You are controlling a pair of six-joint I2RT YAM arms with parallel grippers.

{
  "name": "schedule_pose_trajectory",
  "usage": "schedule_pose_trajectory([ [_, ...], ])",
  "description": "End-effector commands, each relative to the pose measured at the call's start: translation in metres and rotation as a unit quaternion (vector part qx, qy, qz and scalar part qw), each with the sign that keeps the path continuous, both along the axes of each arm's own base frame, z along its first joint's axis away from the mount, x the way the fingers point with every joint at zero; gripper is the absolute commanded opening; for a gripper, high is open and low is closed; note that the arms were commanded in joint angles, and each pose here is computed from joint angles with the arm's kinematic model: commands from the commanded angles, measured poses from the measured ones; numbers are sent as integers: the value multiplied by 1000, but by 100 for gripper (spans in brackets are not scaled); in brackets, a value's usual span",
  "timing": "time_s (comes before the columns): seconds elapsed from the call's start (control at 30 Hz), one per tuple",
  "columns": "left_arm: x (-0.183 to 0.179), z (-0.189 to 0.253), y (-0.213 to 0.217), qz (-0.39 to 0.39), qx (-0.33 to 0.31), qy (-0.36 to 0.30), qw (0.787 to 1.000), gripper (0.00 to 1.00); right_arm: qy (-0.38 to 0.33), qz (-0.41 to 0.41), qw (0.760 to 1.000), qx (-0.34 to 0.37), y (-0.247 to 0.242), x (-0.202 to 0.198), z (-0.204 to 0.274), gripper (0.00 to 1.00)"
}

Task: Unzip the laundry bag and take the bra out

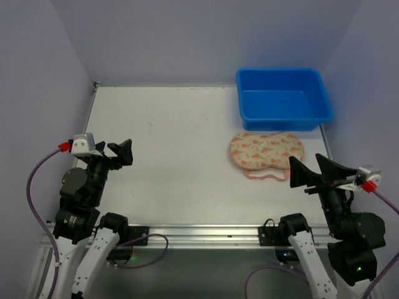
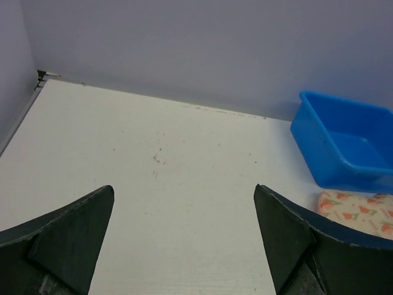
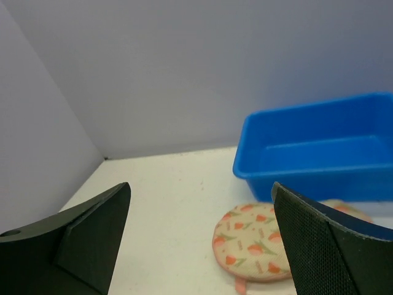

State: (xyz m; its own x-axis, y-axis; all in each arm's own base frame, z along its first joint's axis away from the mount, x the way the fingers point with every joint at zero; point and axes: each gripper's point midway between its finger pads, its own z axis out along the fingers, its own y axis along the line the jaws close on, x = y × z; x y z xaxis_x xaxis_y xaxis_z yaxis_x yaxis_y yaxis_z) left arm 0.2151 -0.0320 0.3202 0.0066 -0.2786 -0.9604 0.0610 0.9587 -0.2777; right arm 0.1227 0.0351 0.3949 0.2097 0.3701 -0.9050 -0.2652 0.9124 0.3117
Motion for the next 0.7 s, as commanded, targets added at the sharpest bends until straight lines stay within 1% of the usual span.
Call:
schedule_pose_trajectory([
  [0.0, 11, -8, -12, -26, 14, 20, 999, 100, 112, 6, 993, 23, 11, 39, -33, 99],
  [0.03, 17, -13, -15, -31, 18, 33, 999, 100, 147, 5, 988, 37, 13, 46, -45, 99],
  [0.07, 20, -16, -18, -37, 19, 40, 998, 100, 196, 4, 980, 34, 18, 63, -62, 99],
  [0.1, 23, -19, -19, -39, 22, 48, 998, 100, 229, 3, 973, 35, 21, 72, -74, 99],
  [0.13, 28, -26, -22, -43, 26, 62, 997, 100, 275, -5, 960, 50, 22, 78, -92, 99],
  [0.17, 31, -28, -23, -43, 28, 68, 996, 100, 335, -37, 940, 54, 18, 94, -117, 99],
  [0.2, 34, -32, -24, -44, 28, 73, 996, 100, 370, -42, 926, 62, 21, 100, -133, 99],
  [0.23, 39, -34, -26, -44, 26, 77, 996, 100, 389, -44, 918, 68, 24, 109, -143, 99],
  [0.27, 42, -39, -27, -46, 27, 82, 995, 100, 431, -50, 899, 63, 28, 121, -172, 99],
  [0.3, 44, -41, -28, -46, 27, 85, 995, 100, 449, -51, 889, 80, 33, 127, -185, 99],
  [0.33, 48, -43, -29, -47, 27, 82, 995, 100, 447, -53, 888, 90, 36, 140, -190, 99],
  [0.37, 50, -50, -31, -49, 28, 88, 995, 100, 461, -63, 881, 93, 36, 146, -207, 99],
  [0.4, 51, -52, -31, -51, 29, 88, 994, 100, 485, -84, 865, 92, 34, 157, -228, 99],
  [0.47, 53, -60, -33, -54, 30, 89, 994, 100, 491, -101, 859, 106, 35, 177, -242, 99],
  [0.5, 54, -63, -33, -55, 30, 89, 994, 100, 518, -116, 841, 105, 35, 186, -264, 99],
  [0.53, 54, -64, -34, -56, 27, 85, 994, 100, 514, -122, 842, 107, 36, 198, -271, 99],
  [0.57, 53, -68, -35, -60, 27, 90, 994, 100, 521, -125, 838, 107, 37, 205, -277, 99],
  [0.63, 51, -70, -33, -58, 31, 93, 994, 100, 548, -135, 819, 101, 41, 218, -304, 99],
  [0.67, 51, -72, -30, -49, 34, 95, 994, 100, 553, -135, 815, 105, 43, 222, -310, 97],
])
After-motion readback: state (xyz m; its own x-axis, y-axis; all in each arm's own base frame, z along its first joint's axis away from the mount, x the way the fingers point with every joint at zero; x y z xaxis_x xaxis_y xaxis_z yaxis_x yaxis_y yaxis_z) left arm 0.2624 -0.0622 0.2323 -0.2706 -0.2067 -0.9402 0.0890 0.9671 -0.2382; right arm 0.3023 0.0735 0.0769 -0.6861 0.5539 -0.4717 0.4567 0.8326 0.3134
